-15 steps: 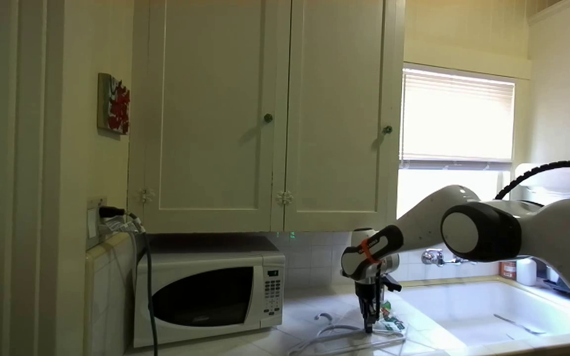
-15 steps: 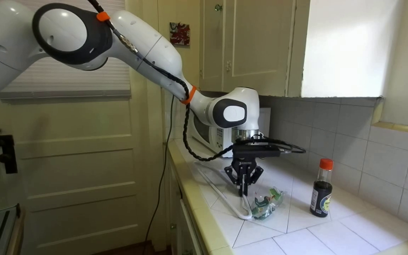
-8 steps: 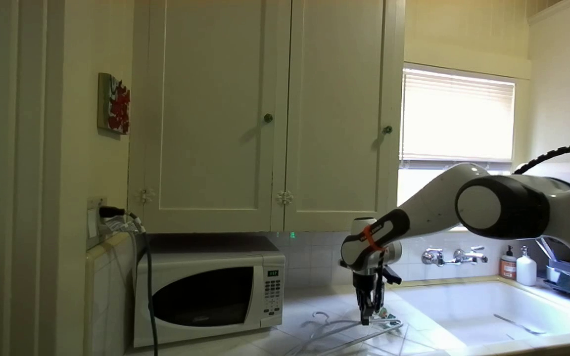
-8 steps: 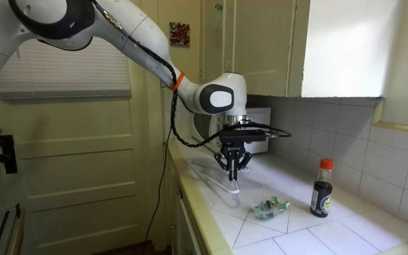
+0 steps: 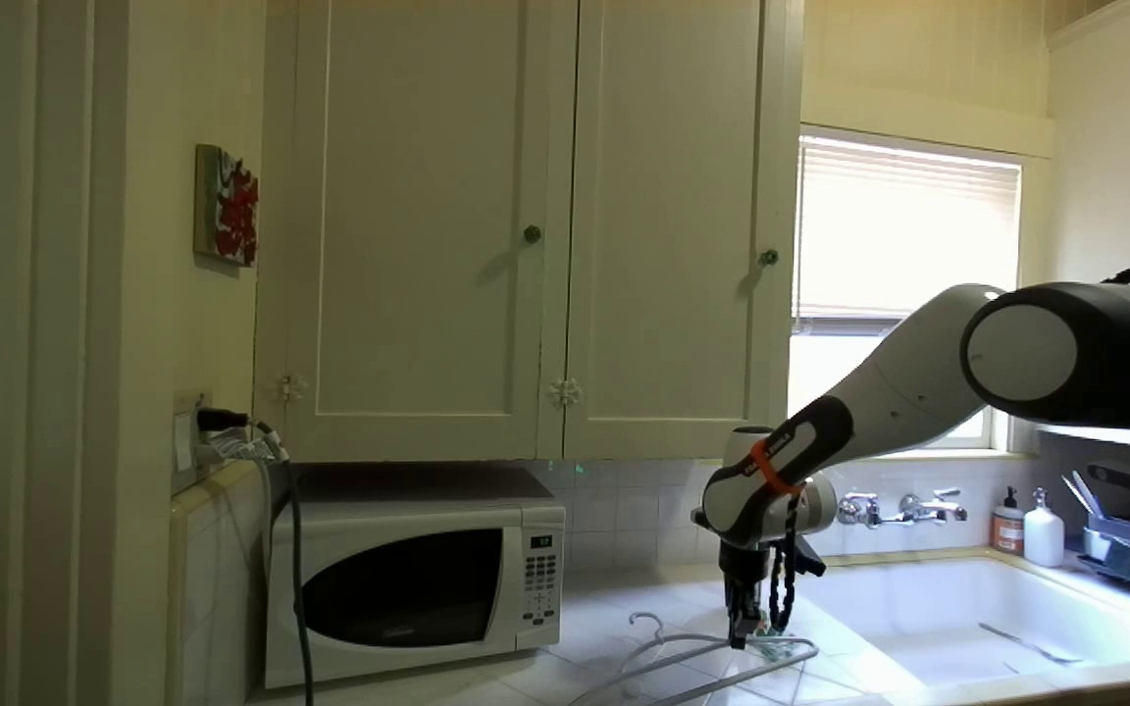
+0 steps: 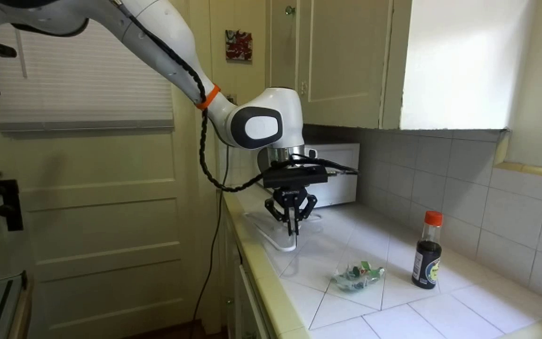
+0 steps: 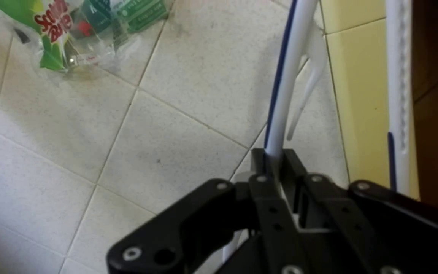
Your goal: Hang the coat hanger on the cabinet's left door
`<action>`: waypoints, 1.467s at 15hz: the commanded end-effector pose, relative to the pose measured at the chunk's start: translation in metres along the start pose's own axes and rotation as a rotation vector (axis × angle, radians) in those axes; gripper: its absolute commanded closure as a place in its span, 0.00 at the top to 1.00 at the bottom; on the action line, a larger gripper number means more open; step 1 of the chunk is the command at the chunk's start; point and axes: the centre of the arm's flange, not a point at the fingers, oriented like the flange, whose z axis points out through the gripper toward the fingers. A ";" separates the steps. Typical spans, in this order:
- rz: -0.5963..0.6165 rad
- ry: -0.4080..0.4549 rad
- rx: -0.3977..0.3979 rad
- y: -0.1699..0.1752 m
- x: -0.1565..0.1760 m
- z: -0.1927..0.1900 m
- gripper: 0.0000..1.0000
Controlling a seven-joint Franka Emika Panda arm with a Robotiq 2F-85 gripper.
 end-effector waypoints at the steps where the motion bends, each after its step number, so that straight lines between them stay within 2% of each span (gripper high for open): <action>1: 0.045 0.086 -0.166 -0.055 -0.036 -0.015 0.03; 7: 0.132 0.285 -0.347 -0.096 -0.066 -0.022 0.03; 10: 0.137 0.349 -0.465 -0.105 -0.062 -0.034 0.03; 15: 0.075 0.378 -0.661 -0.105 -0.043 -0.064 0.03; 22: -0.005 0.375 -0.792 -0.142 -0.082 -0.042 0.03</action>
